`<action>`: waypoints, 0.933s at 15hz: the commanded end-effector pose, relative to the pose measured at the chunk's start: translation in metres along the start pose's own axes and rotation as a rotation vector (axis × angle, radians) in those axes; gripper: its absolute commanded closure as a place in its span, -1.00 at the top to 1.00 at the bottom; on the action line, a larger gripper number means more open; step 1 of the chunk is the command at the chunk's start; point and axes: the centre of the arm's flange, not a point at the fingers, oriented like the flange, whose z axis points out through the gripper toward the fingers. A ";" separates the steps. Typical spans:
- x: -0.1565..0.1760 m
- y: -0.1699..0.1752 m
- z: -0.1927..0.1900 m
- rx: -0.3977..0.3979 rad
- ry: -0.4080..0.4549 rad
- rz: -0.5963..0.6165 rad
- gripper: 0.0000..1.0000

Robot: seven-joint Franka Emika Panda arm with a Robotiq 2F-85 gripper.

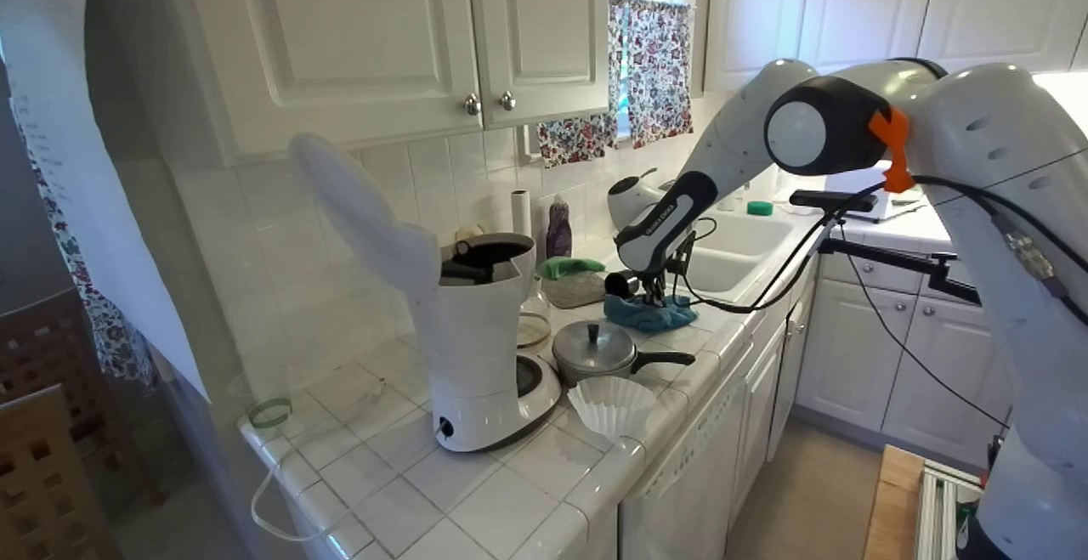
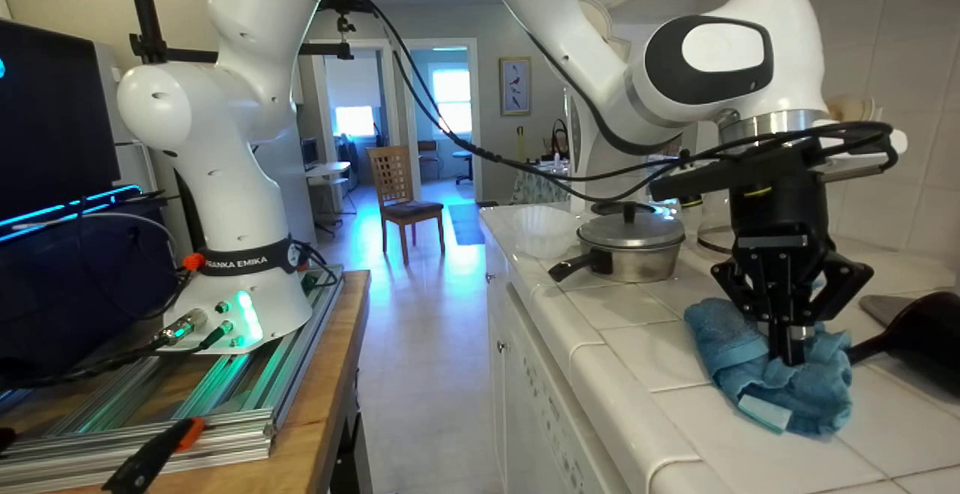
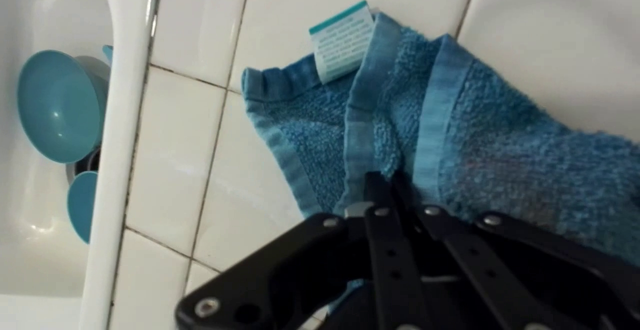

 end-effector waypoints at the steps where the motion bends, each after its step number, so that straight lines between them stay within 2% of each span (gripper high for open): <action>1: 0.000 -0.018 -0.010 0.108 -0.041 -0.122 -0.98; 4: -0.014 -0.030 -0.011 0.176 -0.103 -0.237 -0.98; 8: -0.043 -0.028 0.001 0.218 -0.204 -0.308 -0.98; 12: -0.071 -0.007 0.026 0.233 -0.278 -0.278 -0.98; 14: -0.080 0.008 0.039 0.207 -0.305 -0.228 -0.98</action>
